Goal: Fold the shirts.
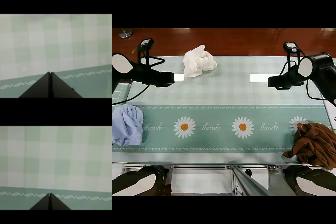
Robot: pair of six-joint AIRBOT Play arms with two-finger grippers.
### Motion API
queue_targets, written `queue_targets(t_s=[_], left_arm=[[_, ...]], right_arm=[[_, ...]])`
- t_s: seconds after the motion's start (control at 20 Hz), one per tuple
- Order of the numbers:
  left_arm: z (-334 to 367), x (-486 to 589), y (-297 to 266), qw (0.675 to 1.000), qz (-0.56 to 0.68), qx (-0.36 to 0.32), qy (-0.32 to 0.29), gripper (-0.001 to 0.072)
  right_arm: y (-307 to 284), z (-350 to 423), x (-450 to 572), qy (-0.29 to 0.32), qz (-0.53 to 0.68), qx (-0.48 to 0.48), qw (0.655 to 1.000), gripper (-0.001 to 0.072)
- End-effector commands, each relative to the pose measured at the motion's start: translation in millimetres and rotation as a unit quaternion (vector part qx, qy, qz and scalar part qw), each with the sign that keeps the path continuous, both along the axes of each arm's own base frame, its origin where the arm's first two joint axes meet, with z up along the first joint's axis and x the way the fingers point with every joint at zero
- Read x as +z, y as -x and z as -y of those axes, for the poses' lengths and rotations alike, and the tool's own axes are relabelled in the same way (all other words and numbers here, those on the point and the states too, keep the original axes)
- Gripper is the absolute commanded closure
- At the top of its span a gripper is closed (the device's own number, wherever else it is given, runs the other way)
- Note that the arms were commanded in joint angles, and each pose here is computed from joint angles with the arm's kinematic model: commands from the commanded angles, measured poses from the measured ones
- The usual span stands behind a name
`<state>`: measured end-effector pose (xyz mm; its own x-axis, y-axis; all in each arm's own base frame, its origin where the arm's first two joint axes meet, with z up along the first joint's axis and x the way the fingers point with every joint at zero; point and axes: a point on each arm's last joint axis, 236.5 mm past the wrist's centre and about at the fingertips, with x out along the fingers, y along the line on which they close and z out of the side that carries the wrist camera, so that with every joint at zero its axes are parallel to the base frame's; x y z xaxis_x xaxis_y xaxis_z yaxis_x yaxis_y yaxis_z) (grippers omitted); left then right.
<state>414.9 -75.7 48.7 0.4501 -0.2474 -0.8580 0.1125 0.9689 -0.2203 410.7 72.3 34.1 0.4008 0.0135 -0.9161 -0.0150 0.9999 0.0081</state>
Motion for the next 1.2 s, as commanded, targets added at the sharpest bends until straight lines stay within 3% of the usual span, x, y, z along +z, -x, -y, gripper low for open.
queue_targets(t_s=[0.0,0.05,0.1,0.15,0.2,0.3,0.35,0.4,0.45,0.5,0.65,0.8,1.0,1.15], left_arm=[[0,1,-4,1.000,0.008,0.003,0.001,0.0679],[0,1,-5,1.000,0.010,0.004,0.001,0.0679],[0,1,-4,1.000,0.007,0.003,0.001,0.0679],[1,-3,5,1.000,-0.012,-0.002,0.000,0.0679],[2,-9,19,0.999,-0.043,-0.011,-0.001,0.0679],[3,-19,51,0.993,-0.105,-0.050,-0.013,0.0673],[2,-22,64,0.989,-0.131,-0.067,-0.016,0.0608],[2,-24,77,0.985,-0.157,-0.074,-0.018,0.0430],[1,-24,84,0.982,-0.170,-0.077,-0.019,0.0192],[0,-24,90,0.980,-0.181,-0.080,-0.022,0.0003],[0,-8,101,0.981,-0.174,-0.085,-0.023,0.0002],[-1,51,87,0.997,-0.041,-0.069,-0.023,0.0002],[-2,143,102,0.986,0.166,-0.030,-0.004,0.0002],[-5,103,132,0.988,0.154,-0.009,0.008,0.0002]], right_arm=[[-8,-1,4,-0.002,0.019,0.001,1.000,0.0682],[-10,1,5,0.002,0.023,0.002,1.000,0.0679],[-10,4,5,0.010,0.022,0.002,1.000,0.0569],[-7,6,5,0.012,0.018,0.000,1.000,0.0251],[-4,9,8,0.018,0.014,-0.001,1.000,0.0085],[3,28,27,0.057,0.014,-0.006,0.998,0.0085],[6,40,42,0.081,0.028,-0.009,0.996,0.0085],[9,53,61,0.102,0.049,-0.014,0.993,0.0085],[12,65,83,0.117,0.077,-0.022,0.990,0.0085],[18,75,102,0.120,0.099,-0.035,0.987,0.0085],[56,123,143,0.107,0.131,-0.125,0.978,0.0085],[113,174,133,0.115,0.102,-0.210,0.966,0.0085],[194,214,60,0.112,0.016,-0.303,0.946,0.0085],[228,205,-19,0.071,-0.079,-0.311,0.944,0.0085]])
